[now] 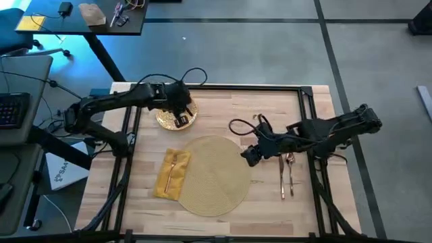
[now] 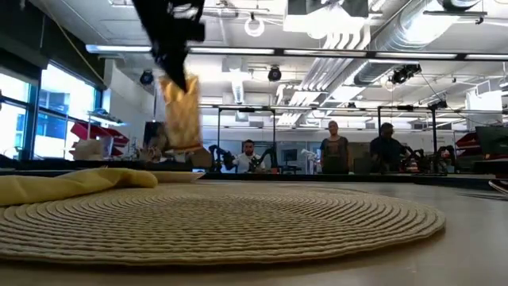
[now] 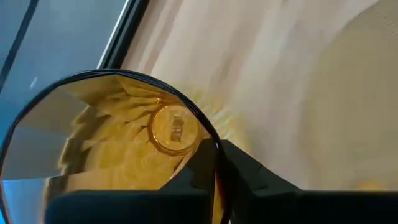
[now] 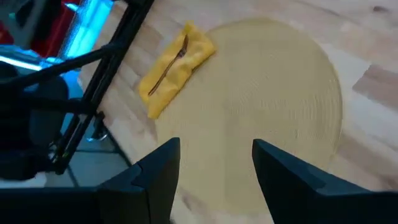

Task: Set table place
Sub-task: Move the brown glass to the top right of the brown placemat

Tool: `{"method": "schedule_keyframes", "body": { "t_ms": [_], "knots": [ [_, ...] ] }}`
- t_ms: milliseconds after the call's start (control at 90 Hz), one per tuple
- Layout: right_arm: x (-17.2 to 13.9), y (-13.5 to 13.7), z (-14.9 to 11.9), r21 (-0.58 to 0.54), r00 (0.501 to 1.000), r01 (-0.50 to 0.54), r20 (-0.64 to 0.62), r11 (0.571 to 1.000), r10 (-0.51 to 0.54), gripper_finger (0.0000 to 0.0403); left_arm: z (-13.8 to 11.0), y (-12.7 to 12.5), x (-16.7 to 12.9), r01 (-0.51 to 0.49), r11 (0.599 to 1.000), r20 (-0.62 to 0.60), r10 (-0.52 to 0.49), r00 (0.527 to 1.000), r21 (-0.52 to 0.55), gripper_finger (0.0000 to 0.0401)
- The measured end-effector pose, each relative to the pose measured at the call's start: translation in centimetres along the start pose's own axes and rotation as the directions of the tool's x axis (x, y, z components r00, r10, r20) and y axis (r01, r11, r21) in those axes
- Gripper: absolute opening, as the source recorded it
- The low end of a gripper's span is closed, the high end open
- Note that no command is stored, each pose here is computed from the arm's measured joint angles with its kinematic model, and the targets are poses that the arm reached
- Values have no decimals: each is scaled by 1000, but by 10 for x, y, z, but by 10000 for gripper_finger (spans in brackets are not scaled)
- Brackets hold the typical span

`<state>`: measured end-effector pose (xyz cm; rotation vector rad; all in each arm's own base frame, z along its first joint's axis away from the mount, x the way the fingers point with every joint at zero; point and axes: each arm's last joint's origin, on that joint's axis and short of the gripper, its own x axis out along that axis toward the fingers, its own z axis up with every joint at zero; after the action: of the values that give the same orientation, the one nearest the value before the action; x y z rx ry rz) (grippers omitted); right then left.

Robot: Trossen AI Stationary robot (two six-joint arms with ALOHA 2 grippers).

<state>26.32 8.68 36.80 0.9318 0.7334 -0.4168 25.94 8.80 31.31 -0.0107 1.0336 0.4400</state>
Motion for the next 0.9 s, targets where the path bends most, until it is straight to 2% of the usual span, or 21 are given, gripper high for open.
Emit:
{"method": "schedule_keyframes", "body": {
  "t_ms": [122,267,456,578,900],
  "knots": [
    [-18,-5,-2,-4,1000,-5,15,1000,5,172,29,-29,-4,68,997,140,-72,988,27,1],
    [-34,-13,0,-3,999,5,43,1000,-5,162,64,-65,13,123,991,219,-131,967,50,0],
    [-49,-25,1,20,998,38,50,999,-39,154,95,-104,52,147,979,157,-169,973,140,0],
    [-52,-31,0,19,996,85,34,996,-86,154,111,-121,64,175,965,146,-205,968,194,0],
    [-54,-35,-14,21,988,153,-3,988,-153,154,116,-141,103,206,924,48,-234,971,321,1]
  ]
}}
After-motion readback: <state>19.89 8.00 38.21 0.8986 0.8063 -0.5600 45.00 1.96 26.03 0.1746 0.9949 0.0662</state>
